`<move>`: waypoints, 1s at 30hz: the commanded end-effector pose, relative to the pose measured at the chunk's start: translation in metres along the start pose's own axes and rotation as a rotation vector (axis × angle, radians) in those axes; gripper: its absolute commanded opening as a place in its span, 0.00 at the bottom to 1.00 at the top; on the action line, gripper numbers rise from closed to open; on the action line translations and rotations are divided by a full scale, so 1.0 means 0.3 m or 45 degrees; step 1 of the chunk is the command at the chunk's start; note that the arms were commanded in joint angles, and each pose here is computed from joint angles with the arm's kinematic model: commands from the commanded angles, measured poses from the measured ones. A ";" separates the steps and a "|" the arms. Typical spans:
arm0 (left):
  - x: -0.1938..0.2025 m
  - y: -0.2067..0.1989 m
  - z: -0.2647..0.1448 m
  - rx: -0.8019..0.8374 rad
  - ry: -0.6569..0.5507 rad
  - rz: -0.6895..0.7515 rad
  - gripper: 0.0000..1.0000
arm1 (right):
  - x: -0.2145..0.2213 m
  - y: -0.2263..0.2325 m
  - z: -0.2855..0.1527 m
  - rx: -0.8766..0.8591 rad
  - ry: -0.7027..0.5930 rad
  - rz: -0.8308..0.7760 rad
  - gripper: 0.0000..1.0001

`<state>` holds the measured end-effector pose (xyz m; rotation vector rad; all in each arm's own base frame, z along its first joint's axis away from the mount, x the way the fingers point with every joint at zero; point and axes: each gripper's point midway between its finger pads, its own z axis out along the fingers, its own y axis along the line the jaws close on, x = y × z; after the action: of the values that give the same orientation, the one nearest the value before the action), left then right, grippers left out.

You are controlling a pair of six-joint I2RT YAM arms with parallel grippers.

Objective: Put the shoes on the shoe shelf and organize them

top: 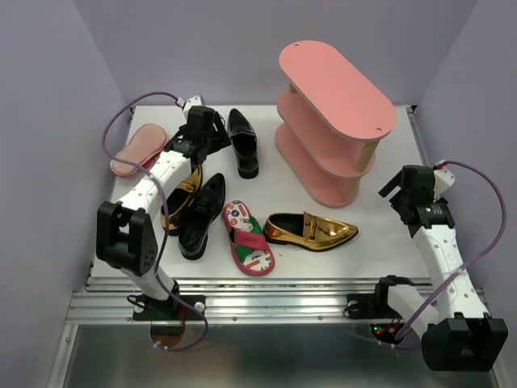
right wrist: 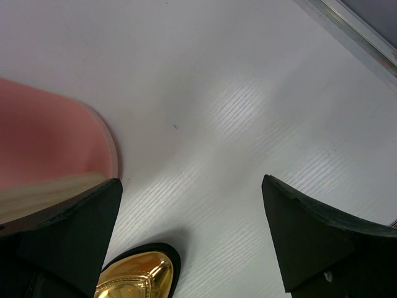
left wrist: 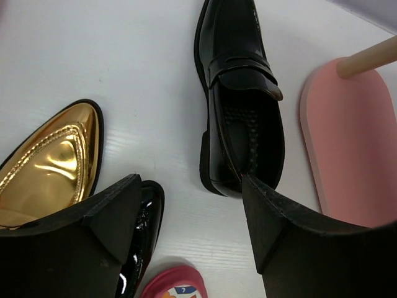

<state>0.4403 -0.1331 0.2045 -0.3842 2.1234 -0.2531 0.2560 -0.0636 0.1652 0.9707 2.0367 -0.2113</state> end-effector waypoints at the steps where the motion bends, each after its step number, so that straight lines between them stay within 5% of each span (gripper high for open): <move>1: -0.036 -0.066 0.042 -0.019 -0.001 -0.091 0.76 | -0.050 0.034 -0.009 -0.049 -0.055 0.024 1.00; 15: 0.191 -0.150 0.250 -0.085 0.223 -0.128 0.77 | -0.064 0.053 -0.013 -0.070 -0.051 0.018 1.00; 19: 0.250 -0.156 0.263 -0.105 0.269 -0.109 0.61 | -0.069 0.058 -0.012 -0.074 -0.054 0.017 1.00; 22: 0.273 -0.165 0.261 -0.097 0.296 -0.095 0.28 | -0.070 0.057 -0.010 -0.068 -0.054 0.017 1.00; 23: 0.273 -0.165 0.253 -0.105 0.294 -0.088 0.06 | -0.072 0.057 -0.011 -0.070 -0.057 0.017 1.00; 24: 0.255 -0.170 0.238 -0.098 0.277 -0.088 0.00 | -0.073 0.057 -0.012 -0.071 -0.059 0.018 1.00; 30: 0.139 -0.180 0.136 -0.046 0.179 0.063 0.00 | -0.070 0.051 -0.016 -0.072 -0.064 0.016 1.00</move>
<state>0.4654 -0.2036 0.1012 -0.4401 2.3843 -0.2012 0.2589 -0.0609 0.1616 0.9570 2.0617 -0.2021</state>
